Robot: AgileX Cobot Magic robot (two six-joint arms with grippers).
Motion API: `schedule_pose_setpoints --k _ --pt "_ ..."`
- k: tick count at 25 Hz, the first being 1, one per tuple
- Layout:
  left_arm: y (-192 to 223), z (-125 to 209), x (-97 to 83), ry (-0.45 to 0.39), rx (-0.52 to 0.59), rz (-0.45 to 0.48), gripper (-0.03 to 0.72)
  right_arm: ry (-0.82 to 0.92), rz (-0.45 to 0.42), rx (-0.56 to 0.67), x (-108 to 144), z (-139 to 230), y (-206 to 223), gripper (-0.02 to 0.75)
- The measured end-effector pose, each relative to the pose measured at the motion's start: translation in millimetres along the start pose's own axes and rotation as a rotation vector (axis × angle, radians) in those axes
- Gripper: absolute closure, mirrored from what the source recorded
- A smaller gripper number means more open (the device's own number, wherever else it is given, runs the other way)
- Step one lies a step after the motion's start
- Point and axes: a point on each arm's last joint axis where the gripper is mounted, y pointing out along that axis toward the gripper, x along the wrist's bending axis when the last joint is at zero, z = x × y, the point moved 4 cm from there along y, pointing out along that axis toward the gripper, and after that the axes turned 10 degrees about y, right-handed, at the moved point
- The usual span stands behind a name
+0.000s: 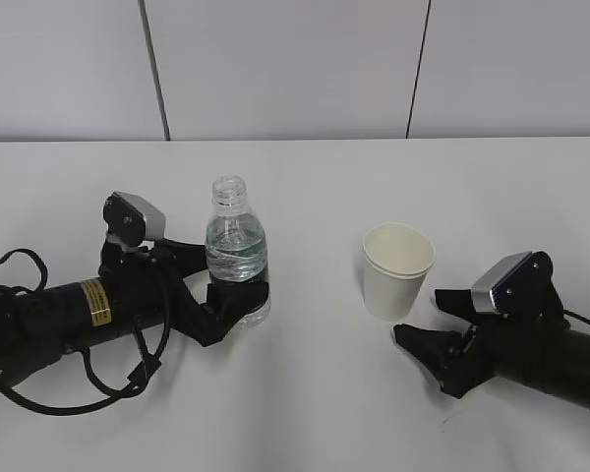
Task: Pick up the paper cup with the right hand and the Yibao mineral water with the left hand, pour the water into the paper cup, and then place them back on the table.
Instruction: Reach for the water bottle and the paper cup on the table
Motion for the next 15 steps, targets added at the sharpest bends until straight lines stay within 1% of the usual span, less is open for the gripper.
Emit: schedule_pose_setpoints --k 4,9,12,15 --pt "2 -1 -3.2 0.0 -0.001 0.005 0.097 0.0 0.0 0.0 0 0 0 0.102" --pt "6 -2 -12.5 0.006 -0.001 0.03 0.172 0.0 0.0 0.0 0 0 0 0.11" --pt "7 -2 -12.7 0.002 -0.003 0.023 0.213 0.0 0.0 0.0 0 0 0 0.114" --pt "7 -3 -11.4 -0.004 -0.005 0.011 0.232 0.0 0.0 0.0 0 0 0 0.124"
